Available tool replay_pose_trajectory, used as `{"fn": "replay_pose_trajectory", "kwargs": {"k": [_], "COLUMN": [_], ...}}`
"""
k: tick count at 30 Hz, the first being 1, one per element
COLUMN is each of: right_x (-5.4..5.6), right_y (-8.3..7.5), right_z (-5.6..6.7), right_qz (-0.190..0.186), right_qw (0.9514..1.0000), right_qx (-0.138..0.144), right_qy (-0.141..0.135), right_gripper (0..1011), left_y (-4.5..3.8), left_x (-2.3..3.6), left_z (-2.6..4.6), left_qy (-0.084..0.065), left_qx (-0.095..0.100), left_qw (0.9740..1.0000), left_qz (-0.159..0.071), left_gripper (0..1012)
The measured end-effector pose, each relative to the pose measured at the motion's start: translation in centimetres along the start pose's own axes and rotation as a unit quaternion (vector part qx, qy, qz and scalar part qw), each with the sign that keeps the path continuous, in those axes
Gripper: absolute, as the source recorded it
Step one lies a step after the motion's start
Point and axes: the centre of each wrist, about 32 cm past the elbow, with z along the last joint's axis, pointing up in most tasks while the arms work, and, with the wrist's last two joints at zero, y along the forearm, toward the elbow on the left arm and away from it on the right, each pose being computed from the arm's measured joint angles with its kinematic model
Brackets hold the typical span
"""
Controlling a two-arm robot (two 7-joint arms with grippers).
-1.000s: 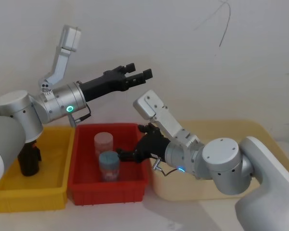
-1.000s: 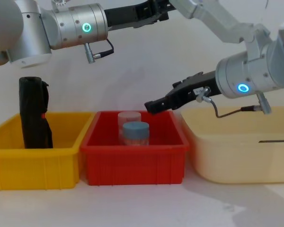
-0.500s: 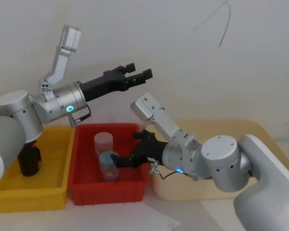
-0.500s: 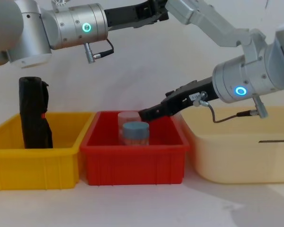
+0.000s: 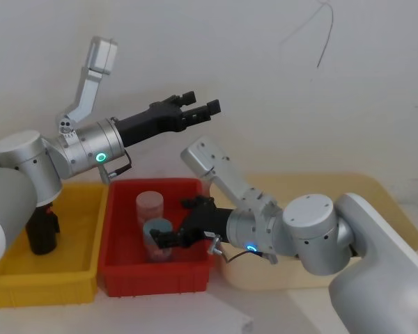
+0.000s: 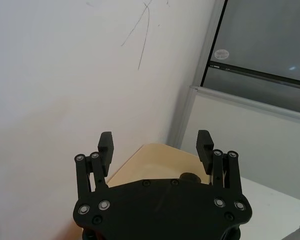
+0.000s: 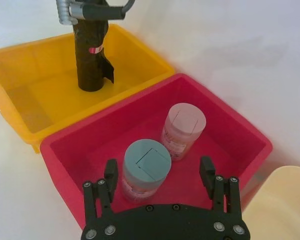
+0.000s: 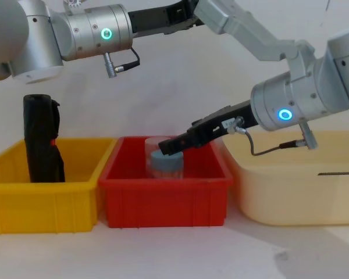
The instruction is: Pick up the garbage bag with the one hand and transfer it to the other hand.
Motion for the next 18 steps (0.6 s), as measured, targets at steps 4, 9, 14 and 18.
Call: {"fn": "replay_pose_trajectory", "kwargs": {"k": [4,9,14,18], "right_x": [0.0,0.1,0.2,0.2], "right_y": [0.4,1.2,1.7,2.0], "right_z": [-0.1,-0.1,-0.2,-0.3], "right_qz": [0.003,0.006,0.008,0.01], "right_qw": [1.0,0.9999,0.9999,0.9998], "right_qx": [-0.003,-0.007,-0.011,-0.014], "right_qy": [0.002,0.005,0.006,0.006], "right_gripper": [1000,1000,1000,1000], "left_y": [0.0,0.0,0.0,0.0], "left_x": [0.0,0.0,0.0,0.0], "left_z": [0.0,0.0,0.0,0.0], "left_qy": [0.0,0.0,0.0,0.0], "left_qx": [0.0,0.0,0.0,0.0], "left_qw": [1.0,1.0,1.0,1.0], "left_qz": [0.0,0.0,0.0,0.0], "left_gripper": [1002,1001,1001,1002]}}
